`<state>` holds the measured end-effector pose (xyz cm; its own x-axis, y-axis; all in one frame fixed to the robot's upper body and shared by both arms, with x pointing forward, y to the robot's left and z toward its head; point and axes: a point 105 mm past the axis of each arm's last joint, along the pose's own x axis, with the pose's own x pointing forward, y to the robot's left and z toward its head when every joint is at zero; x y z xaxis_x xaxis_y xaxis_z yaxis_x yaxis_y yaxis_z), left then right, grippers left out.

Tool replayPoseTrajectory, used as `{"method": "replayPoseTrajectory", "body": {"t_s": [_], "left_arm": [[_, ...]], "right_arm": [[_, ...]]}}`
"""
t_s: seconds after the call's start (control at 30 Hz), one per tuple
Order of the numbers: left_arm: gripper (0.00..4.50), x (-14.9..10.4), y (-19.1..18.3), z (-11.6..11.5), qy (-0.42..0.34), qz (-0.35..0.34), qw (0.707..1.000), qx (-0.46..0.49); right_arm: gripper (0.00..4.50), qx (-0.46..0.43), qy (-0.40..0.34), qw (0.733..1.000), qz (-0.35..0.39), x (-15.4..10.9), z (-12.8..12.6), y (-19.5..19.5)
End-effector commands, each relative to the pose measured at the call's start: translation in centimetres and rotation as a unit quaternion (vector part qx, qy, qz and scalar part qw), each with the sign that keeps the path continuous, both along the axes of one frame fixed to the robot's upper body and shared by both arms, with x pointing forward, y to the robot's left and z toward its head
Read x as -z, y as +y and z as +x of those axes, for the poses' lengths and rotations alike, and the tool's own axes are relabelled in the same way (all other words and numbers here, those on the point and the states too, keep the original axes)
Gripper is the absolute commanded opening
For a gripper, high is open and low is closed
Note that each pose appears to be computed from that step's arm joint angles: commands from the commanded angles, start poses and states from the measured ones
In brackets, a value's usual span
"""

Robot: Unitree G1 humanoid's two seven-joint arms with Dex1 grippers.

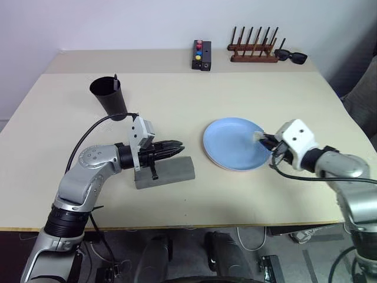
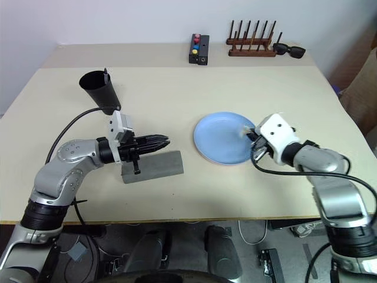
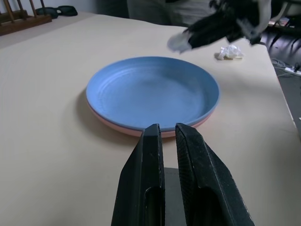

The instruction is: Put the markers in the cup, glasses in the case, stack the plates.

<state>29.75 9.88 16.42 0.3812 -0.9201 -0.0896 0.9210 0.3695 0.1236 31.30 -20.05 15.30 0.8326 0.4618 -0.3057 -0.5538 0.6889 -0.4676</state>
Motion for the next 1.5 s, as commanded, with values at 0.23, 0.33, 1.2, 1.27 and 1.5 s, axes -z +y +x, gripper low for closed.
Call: {"method": "replayPoseTrajectory", "body": {"t_s": [0.23,0.33,1.2,1.27,1.5], "left_arm": [[0.46,-1.2,-0.7,-0.4,-0.027,-0.018,0.999,0.001],[0.46,-1.3,-1.1,-0.5,-0.026,-0.023,0.999,0.007],[0.46,-0.1,-3.5,-1.1,-0.011,-0.04,0.997,0.067],[0.46,0.0,-3.4,-1.1,-0.011,-0.04,0.997,0.064],[0.46,0.0,-2.8,-0.7,-0.016,-0.036,0.999,0.037]], "right_arm": [[3.59,-0.012,-0.025,1.0,-0.001,-1.0,0.0,0.6],[3.59,0.012,-0.025,1.0,-0.011,-1.3,-0.5,-1.5],[1.8,0.381,0.073,0.919,0.076,4.6,-6.9,-18.2],[0.66,0.382,0.072,0.918,0.075,4.5,-6.7,-18.3],[0.06,0.272,-0.014,0.96,0.061,0.2,-3.8,-13.8]]}}
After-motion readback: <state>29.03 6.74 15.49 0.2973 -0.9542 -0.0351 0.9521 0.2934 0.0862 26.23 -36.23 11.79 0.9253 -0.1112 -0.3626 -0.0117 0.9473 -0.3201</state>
